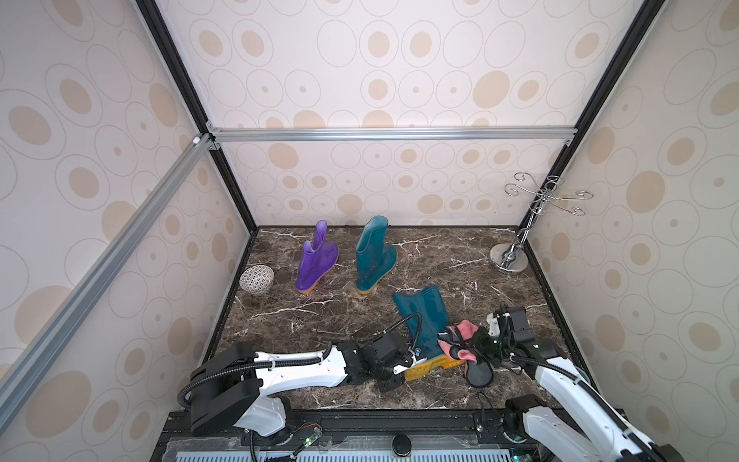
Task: Wipe the rubber boots with a cloth
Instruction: Wipe the dirt off the rubber boot.
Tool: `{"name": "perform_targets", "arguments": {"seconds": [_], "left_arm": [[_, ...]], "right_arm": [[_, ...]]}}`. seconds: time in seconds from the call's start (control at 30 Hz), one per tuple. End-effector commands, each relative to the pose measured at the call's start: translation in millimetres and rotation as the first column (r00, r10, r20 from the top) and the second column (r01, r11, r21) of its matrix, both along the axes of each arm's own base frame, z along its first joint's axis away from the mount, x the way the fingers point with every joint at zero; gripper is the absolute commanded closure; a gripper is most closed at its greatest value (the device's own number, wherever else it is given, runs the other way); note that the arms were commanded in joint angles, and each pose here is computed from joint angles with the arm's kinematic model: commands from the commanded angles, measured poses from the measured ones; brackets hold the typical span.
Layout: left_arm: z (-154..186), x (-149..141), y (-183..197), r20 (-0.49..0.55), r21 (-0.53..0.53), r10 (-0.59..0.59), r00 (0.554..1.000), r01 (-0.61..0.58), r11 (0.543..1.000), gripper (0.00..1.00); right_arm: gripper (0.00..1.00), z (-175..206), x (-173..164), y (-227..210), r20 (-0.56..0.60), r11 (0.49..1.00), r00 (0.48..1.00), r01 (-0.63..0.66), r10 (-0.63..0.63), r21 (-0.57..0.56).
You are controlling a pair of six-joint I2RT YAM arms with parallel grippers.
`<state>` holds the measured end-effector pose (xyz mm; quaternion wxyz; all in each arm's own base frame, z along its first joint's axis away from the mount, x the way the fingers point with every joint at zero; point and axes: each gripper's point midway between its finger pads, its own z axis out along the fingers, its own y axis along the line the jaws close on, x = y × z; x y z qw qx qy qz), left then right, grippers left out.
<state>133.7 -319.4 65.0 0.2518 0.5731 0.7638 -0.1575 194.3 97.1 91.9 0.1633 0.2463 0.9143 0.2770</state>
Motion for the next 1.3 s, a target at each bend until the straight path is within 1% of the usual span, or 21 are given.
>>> {"name": "perform_targets", "arguments": {"seconds": [0.0, 0.07, 0.17, 0.2, 0.27, 0.33, 0.4, 0.47, 0.5, 0.57, 0.6, 0.63, 0.67, 0.77, 0.87, 0.93, 1.0, 1.03, 1.1, 1.17, 1.27], "left_arm": [[-10.3, -4.1, 8.6, -0.021, 0.052, 0.002, 1.000, -0.001, 0.999, 0.59], [-8.7, -5.2, 9.6, -0.027, 0.042, 0.013, 1.000, -0.012, 0.999, 0.50], [-2.7, -2.4, 12.5, -0.019, 0.025, 0.056, 0.998, -0.056, 0.998, 0.45], [1.3, -0.3, 13.5, -0.013, 0.014, 0.078, 0.997, -0.078, 0.997, 0.45], [7.0, 3.6, 17.1, -0.001, -0.008, 0.122, 0.993, -0.122, 0.992, 0.46], [12.3, 4.1, 19.1, -0.005, -0.032, 0.148, 0.989, -0.148, 0.988, 0.54], [15.2, 4.3, 20.4, -0.021, -0.058, 0.183, 0.983, -0.184, 0.981, 0.71], [13.5, 2.0, 19.4, -0.050, -0.067, 0.201, 0.978, -0.204, 0.977, 0.77], [12.3, 1.0, 19.4, -0.061, -0.070, 0.212, 0.975, -0.216, 0.974, 0.83], [12.2, -0.2, 18.3, -0.081, -0.090, 0.231, 0.970, -0.238, 0.967, 0.85], [12.7, -1.4, 16.8, -0.092, -0.105, 0.239, 0.967, -0.248, 0.963, 0.83], [12.3, -3.2, 15.6, -0.100, -0.114, 0.242, 0.965, -0.253, 0.961, 0.78], [11.7, -5.2, 14.4, -0.104, -0.119, 0.245, 0.964, -0.257, 0.959, 0.71], [8.4, -11.6, 13.3, -0.113, -0.129, 0.249, 0.962, -0.263, 0.956, 0.73], [2.7, -17.8, 12.8, -0.125, -0.135, 0.252, 0.960, -0.268, 0.954, 0.76], [-3.6, -22.1, 13.3, -0.141, -0.137, 0.251, 0.958, -0.270, 0.953, 0.82], [-10.4, -24.9, 16.0, -0.144, -0.134, 0.258, 0.955, -0.277, 0.951, 0.90], [-13.4, -25.9, 17.7, -0.143, -0.129, 0.261, 0.955, -0.280, 0.951, 0.92], [-17.6, -25.7, 20.9, -0.130, -0.115, 0.270, 0.954, -0.285, 0.952, 0.99], [-18.7, -24.3, 22.5, -0.112, -0.107, 0.276, 0.954, -0.288, 0.952, 1.00], [-18.4, -19.3, 24.6, -0.084, -0.098, 0.294, 0.952, -0.301, 0.948, 1.00]], "right_arm": [[1.00, 41.5, 5.6, -0.6, 0.089, 0.998, 0.995, -0.043, 0.047, -0.036], [1.00, 60.7, 18.6, 8.5, 0.118, 0.996, 0.989, -0.089, 0.091, -0.020], [1.00, 77.2, 30.8, 34.9, 0.104, 0.980, 0.979, -0.184, 0.176, 0.073], [1.00, 82.5, 35.8, 46.6, 0.125, 0.970, 0.970, -0.223, 0.210, 0.100], [1.00, 89.6, 39.5, 64.1, 0.145, 0.956, 0.953, -0.281, 0.267, 0.088], [1.00, 99.7, 40.4, 82.3, 0.182, 0.938, 0.928, -0.341, 0.326, 0.058], [1.00, 104.6, 37.1, 101.8, 0.202, 0.919, 0.904, -0.392, 0.376, 0.041], [1.00, 99.0, 35.0, 114.3, 0.184, 0.911, 0.902, -0.408, 0.392, 0.059], [1.00, 94.4, 34.3, 120.4, 0.174, 0.906, 0.901, -0.416, 0.398, 0.078], [1.00, 84.6, 34.6, 129.5, 0.156, 0.899, 0.901, -0.423, 0.404, 0.114], [1.00, 80.1, 35.6, 133.8, 0.156, 0.894, 0.899, -0.430, 0.410, 0.130], [1.00, 78.3, 37.5, 135.2, 0.161, 0.892, 0.897, -0.433, 0.412, 0.128], [1.00, 76.5, 40.9, 132.8, 0.165, 0.898, 0.897, -0.428, 0.409, 0.102], [1.00, 75.2, 49.0, 128.0, 0.182, 0.909, 0.899, -0.413, 0.398, 0.051], [1.00, 64.6, 45.0, 141.7, 0.141, 0.888, 0.892, -0.445, 0.429, 0.114], [1.00, 52.7, 37.0, 152.8, 0.096, 0.866, 0.875, -0.483, 0.474, 0.128], [1.00, 40.0, 28.3, 160.0, 0.057, 0.847, 0.851, -0.525, 0.522, 0.084], [1.00, 31.1, 23.2, 160.1, 0.017, 0.841, 0.843, -0.538, 0.538, 0.056], [1.00, 15.0, 13.6, 162.4, -0.048, 0.830, 0.829, -0.555, 0.557, 0.056], [1.00, -1.5, 5.5, 162.3, -0.110, 0.821, 0.814, -0.568, 0.571, 0.058], [1.00, -13.4, -4.5, 166.8, -0.160, 0.787, 0.773, -0.616, 0.614, 0.042]]}}
